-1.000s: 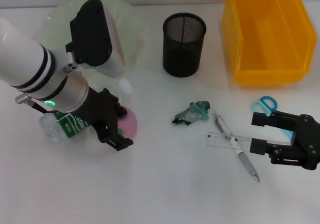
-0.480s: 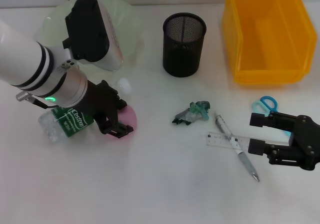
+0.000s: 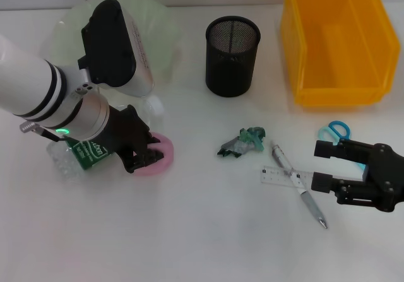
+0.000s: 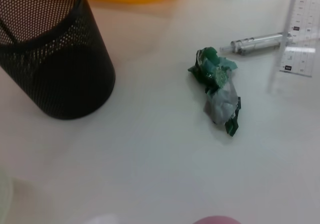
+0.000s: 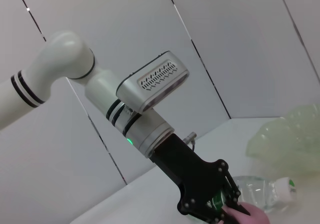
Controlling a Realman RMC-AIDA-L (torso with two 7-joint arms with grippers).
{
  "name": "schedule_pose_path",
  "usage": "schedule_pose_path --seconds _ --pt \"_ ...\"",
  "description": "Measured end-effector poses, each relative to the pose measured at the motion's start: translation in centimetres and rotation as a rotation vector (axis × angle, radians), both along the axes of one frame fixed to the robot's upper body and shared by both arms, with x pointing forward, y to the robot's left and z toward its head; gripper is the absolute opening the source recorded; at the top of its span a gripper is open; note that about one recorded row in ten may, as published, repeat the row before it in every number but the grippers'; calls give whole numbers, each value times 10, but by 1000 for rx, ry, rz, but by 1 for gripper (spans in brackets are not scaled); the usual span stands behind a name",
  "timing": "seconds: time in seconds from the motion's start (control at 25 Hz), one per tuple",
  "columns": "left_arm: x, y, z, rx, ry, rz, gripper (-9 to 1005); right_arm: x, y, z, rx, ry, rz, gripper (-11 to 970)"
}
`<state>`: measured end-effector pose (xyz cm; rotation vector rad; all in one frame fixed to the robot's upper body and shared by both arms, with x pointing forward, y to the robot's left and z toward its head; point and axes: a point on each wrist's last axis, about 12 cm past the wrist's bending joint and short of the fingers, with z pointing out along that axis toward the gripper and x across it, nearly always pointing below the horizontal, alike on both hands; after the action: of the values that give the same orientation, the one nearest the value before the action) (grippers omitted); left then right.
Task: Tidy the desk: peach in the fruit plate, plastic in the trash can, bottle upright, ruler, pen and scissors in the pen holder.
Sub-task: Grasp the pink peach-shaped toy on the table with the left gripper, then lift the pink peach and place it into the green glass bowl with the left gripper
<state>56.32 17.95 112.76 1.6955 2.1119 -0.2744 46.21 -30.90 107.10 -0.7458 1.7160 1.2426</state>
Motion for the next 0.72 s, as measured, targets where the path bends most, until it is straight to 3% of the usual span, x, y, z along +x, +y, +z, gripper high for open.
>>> schedule_pose_path --seconds 0.12,0.28,0.72 --pt "-1 -1 1 -3 -11 -4 226 0 0 0 -1 0 0 802" --pt "-4 0 9 -24 -47 -6 118 0 0 0 -2 0 -1 802" --pt "-9 -2 25 -117 -73 -4 89 1 0 -1 -5 1 -5 802"
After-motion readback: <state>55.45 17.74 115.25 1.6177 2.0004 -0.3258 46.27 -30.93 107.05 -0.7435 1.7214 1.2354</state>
